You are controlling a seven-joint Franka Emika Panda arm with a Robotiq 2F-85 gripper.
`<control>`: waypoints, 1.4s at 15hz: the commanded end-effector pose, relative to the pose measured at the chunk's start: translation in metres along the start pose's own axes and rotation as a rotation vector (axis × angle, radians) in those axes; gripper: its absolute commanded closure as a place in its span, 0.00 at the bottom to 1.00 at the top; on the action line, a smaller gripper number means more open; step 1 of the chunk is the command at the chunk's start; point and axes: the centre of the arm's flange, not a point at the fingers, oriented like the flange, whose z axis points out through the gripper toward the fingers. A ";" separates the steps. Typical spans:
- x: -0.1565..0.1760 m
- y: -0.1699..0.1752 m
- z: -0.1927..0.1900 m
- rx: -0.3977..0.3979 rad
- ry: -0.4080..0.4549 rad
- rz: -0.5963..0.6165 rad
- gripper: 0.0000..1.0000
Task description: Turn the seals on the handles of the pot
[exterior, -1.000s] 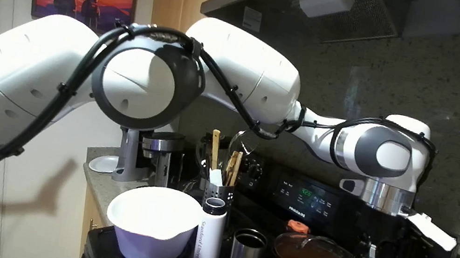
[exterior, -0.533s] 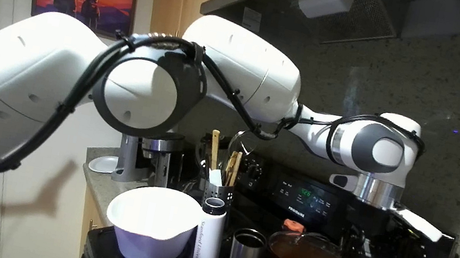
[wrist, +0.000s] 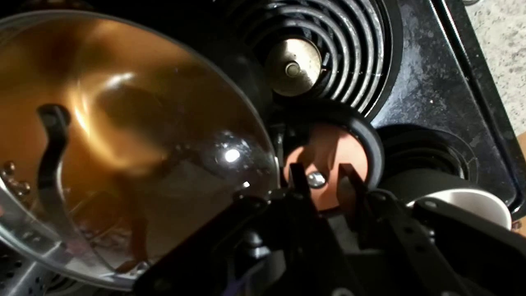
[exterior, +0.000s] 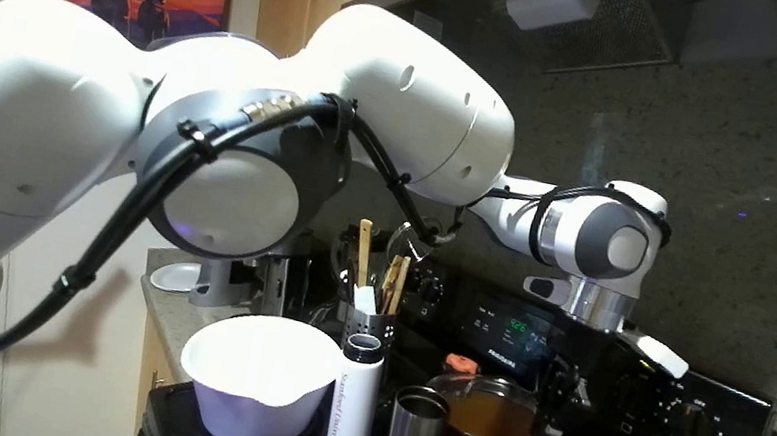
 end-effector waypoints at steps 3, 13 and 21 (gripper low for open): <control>0.003 -0.031 -0.020 -0.027 -0.024 0.297 0.26; 0.030 -0.011 -0.073 -0.133 -0.075 0.859 0.00; 0.057 0.005 -0.101 -0.218 -0.145 1.296 0.00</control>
